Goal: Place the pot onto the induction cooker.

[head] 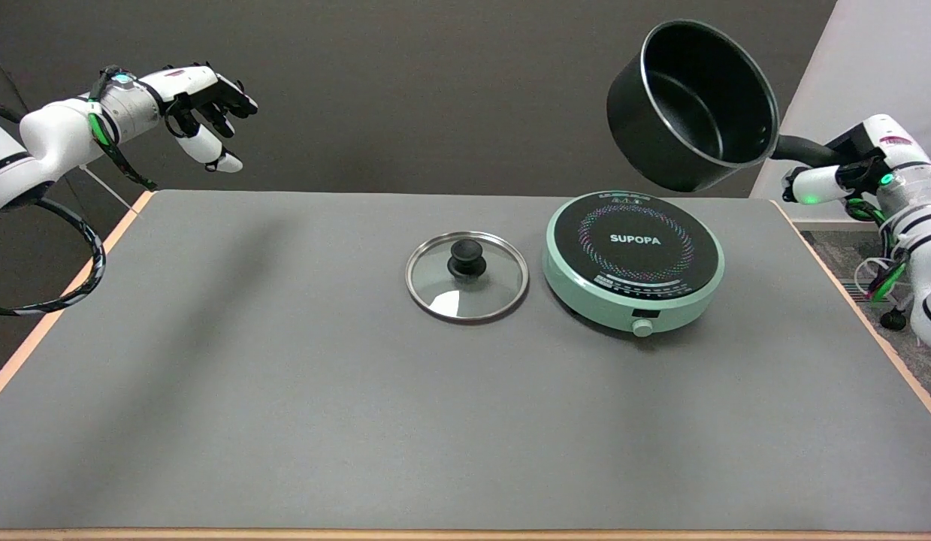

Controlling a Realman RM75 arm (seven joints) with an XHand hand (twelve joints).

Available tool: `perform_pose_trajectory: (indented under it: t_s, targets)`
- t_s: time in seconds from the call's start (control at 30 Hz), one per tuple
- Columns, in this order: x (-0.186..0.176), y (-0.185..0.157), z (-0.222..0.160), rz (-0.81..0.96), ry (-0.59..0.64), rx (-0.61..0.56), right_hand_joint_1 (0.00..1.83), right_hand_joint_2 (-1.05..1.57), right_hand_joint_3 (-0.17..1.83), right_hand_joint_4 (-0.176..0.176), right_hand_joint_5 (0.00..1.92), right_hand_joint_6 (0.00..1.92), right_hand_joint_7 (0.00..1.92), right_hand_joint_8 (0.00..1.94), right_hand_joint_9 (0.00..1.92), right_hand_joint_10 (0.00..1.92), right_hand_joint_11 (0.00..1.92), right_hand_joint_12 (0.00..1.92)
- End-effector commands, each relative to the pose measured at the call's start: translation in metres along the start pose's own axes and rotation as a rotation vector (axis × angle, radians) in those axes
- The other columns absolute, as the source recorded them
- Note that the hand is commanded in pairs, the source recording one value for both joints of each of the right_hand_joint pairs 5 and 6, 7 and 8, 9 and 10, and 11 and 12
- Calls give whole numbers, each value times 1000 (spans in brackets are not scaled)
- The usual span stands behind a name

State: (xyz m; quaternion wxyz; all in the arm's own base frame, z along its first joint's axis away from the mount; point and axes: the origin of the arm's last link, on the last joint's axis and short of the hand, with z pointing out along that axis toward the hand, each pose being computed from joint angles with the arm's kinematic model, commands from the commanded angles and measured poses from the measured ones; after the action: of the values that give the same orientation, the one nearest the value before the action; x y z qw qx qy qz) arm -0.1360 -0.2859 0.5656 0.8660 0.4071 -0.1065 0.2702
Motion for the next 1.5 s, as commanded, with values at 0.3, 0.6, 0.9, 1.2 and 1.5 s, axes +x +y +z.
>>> perform_pose_trajectory:
  t_s: [0.3,0.6,0.9,1.2,1.5]
  targets:
    - [9,-23,17,-73,-80,150,1197,546,1833,-122,1589,1589,1589,1589,1589,1589,1589,1589]
    - [25,-34,29,-137,-215,233,1190,609,1833,-121,1606,1606,1606,1606,1606,1606,1606,1606]
    - [41,-36,35,-125,-243,323,1064,1244,1450,-93,1766,1766,1766,1766,1766,1766,1766,1766]
    - [35,-17,40,-122,-358,347,1039,1314,1396,-91,1777,1777,1777,1777,1777,1777,1777,1777]
    - [35,10,47,-187,-459,314,952,1523,1243,-75,1848,1848,1848,1848,1848,1848,1848,1848]
